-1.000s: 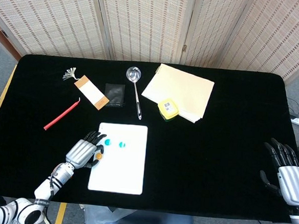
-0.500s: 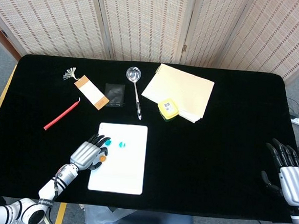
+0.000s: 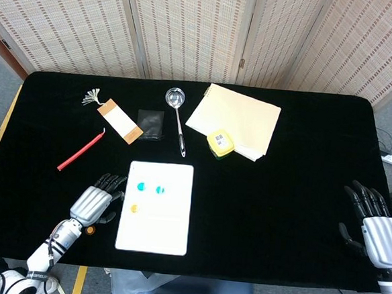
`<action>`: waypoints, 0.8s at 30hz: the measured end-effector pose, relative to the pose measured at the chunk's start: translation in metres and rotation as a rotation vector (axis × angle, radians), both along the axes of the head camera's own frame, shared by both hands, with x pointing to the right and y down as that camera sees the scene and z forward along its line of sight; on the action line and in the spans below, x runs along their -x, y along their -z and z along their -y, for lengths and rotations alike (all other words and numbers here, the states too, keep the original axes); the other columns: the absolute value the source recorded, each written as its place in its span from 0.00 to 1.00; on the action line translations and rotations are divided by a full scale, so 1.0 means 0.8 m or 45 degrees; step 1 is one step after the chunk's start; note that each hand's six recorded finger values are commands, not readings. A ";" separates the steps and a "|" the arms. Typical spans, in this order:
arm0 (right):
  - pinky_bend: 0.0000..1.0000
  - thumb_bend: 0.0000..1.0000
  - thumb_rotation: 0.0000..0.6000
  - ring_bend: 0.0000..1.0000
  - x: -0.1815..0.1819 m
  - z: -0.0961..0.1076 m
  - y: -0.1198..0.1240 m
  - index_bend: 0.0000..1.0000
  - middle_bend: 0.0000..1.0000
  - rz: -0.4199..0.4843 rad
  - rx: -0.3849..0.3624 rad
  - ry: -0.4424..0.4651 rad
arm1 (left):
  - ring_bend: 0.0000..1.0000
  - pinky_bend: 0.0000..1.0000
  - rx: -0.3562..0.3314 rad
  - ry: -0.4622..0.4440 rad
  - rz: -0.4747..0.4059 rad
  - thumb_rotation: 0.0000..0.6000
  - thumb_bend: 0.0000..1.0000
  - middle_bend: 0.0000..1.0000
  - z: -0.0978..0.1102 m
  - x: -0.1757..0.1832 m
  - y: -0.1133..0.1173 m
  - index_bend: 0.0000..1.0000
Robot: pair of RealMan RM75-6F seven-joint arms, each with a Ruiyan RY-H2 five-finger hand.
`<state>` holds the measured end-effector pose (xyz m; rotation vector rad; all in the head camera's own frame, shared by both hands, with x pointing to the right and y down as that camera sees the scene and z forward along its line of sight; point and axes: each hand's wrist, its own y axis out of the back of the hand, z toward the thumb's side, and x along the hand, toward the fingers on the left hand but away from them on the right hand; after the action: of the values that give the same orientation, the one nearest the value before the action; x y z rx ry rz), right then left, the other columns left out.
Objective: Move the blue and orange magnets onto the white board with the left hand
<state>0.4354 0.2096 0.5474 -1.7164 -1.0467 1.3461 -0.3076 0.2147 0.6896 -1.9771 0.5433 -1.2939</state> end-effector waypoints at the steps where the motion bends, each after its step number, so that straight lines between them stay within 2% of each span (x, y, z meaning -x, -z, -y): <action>1: 0.00 0.46 1.00 0.00 0.001 0.000 -0.001 0.00 0.00 0.002 0.001 0.003 | 0.00 0.00 0.002 0.004 0.005 1.00 0.38 0.08 -0.004 0.006 0.002 0.42; 12: 0.00 0.46 1.00 0.00 0.008 0.003 -0.003 0.00 0.00 0.009 0.006 0.025 | 0.00 0.00 0.025 0.097 0.056 1.00 0.38 0.08 -0.044 0.061 0.008 0.42; 24: 0.00 0.46 1.00 0.00 0.013 0.005 -0.004 0.00 0.00 0.011 0.009 0.036 | 0.00 0.00 0.062 0.124 0.062 1.00 0.38 0.08 -0.073 0.074 0.009 0.42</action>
<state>0.4251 0.2056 0.5508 -1.7374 -1.0203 1.3269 -0.3667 0.2734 0.6820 -1.9745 0.5963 -1.4238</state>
